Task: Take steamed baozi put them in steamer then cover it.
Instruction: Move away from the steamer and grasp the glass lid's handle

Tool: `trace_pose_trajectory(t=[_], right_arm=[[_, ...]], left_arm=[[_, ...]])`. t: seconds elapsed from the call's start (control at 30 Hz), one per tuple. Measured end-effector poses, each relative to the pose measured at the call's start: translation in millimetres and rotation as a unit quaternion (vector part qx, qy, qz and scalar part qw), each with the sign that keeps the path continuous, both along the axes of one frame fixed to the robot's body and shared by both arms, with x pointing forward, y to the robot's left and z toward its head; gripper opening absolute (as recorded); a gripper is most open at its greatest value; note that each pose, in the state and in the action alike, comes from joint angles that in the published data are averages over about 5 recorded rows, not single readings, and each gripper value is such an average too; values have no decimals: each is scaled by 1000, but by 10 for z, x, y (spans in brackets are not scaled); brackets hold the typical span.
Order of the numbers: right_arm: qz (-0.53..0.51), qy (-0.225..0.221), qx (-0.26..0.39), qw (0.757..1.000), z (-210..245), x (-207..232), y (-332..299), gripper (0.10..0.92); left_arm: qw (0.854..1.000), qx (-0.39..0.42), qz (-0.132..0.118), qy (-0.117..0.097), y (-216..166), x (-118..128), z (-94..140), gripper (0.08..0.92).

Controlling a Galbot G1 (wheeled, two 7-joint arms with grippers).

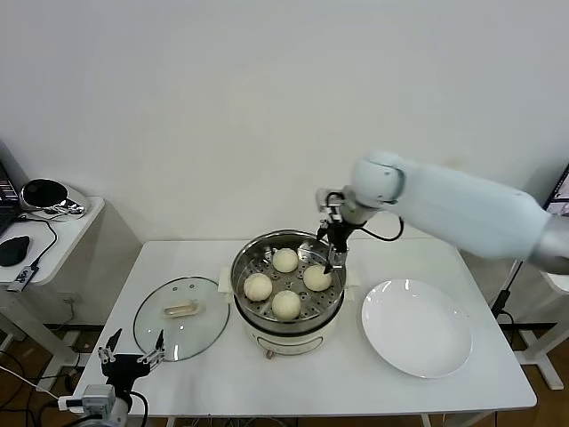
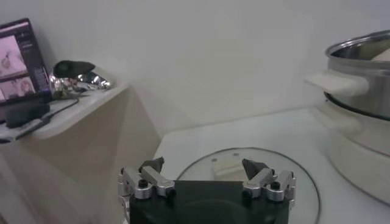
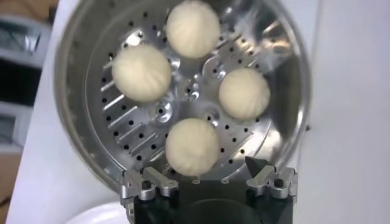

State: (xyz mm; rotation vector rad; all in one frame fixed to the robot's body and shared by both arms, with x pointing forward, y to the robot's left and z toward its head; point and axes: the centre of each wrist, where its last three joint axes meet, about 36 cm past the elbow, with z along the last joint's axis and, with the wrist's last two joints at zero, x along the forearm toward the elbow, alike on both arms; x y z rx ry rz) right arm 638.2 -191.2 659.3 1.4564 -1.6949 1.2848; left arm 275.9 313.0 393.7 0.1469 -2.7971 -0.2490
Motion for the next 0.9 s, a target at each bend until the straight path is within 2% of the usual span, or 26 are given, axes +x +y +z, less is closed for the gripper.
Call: trace_pose_trajectory(t=[0.2,0.43,0.57,0.7,0.9], right_arm=[[-61,-81,141,985,-72,-346,-551,823],[-139,-155,293,933,-465,-783,-914,823],[-191,-184,379,887,-771,-1009,-1062,823],[-255,-209,455,827,-1117,-1252,-1231,823],[-359,-223,525,739,-1800,-1704,-1379,823]], left_arm=[[1000,-28,4,-4,-72,14,24,823],[999,-48,15,-9,-126,63,29,823],[998,-53,14,-11,-142,90,19,823],[998,-55,9,-14,-150,128,13,823],[998,-55,3,-23,-102,196,18,823]])
